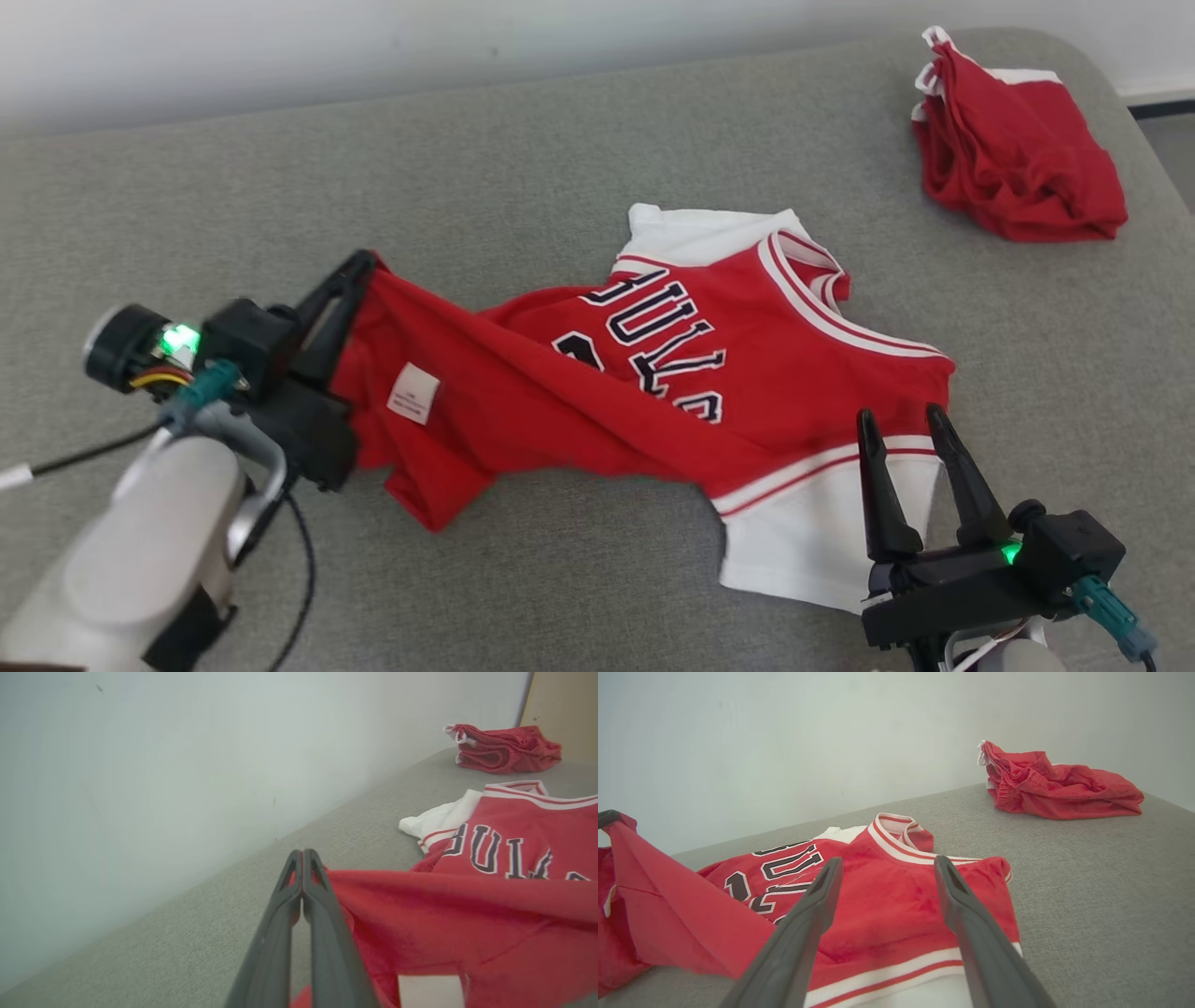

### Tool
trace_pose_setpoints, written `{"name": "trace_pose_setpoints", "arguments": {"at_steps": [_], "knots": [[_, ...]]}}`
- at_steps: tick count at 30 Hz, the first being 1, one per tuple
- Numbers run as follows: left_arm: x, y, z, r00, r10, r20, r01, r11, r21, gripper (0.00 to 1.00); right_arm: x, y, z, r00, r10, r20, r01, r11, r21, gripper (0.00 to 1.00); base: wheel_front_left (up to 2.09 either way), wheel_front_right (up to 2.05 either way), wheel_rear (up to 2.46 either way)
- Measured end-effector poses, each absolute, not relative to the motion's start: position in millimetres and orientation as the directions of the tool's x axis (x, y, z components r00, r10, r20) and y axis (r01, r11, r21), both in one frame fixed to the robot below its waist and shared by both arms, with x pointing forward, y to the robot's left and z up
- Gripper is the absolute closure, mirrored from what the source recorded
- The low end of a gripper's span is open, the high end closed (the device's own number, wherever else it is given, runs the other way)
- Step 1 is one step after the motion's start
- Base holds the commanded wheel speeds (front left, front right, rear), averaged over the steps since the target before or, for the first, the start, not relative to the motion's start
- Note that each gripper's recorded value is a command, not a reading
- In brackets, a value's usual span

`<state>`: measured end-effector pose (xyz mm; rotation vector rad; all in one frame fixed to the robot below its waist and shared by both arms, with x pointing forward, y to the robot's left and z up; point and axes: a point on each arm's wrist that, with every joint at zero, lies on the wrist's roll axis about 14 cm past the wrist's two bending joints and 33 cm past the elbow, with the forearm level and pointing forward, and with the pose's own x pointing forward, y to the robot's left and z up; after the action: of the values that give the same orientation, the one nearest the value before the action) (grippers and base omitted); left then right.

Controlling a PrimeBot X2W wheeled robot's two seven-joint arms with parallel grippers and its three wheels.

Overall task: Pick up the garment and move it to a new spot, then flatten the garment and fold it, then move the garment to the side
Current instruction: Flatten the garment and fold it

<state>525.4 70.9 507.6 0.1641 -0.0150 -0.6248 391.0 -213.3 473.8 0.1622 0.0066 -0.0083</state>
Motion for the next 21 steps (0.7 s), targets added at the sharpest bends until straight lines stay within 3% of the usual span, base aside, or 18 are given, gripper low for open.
{"name": "trace_pose_setpoints", "arguments": {"at_steps": [2,3,5,6,16,21], "knots": [[534.0,73.9,502.0,0.814,-0.578,-0.06,0.579,0.799,0.165,0.98,390.9,-215.9,471.8,1.0,-0.016,-0.014,0.018,0.987,0.16,0.0,0.0,0.0,0.0],[536.2,72.5,499.1,0.813,-0.579,-0.068,0.581,0.798,0.159,0.87,390.7,-216.7,470.8,1.0,-0.02,-0.017,0.022,0.987,0.16,0.0,0.0,0.0,0.0],[537.1,69.1,492.1,0.806,-0.585,-0.088,0.591,0.791,0.155,0.54,389.6,-218.9,468.7,0.999,-0.027,-0.024,0.031,0.987,0.158,0.0,0.0,0.0,0.0],[538.4,70.5,490.2,0.81,-0.579,-0.094,0.587,0.796,0.147,0.0,389.5,-219.3,468.2,0.999,-0.029,-0.025,0.033,0.987,0.158,0.0,0.0,0.0,0.0],[532.0,99.6,529.7,0.861,-0.508,0.028,0.503,0.858,0.103,0.0,387.9,-211.2,472.9,1.0,-0.012,-0.01,0.014,0.986,0.169,0.0,0.0,0.0,0.0],[507.3,111.0,512.2,0.871,-0.491,-0.002,0.49,0.869,0.076,0.0,386.3,-204.7,471.0,1.0,0.003,-0.015,-0.001,0.984,0.178,0.0,0.0,0.0,0.0]]}}
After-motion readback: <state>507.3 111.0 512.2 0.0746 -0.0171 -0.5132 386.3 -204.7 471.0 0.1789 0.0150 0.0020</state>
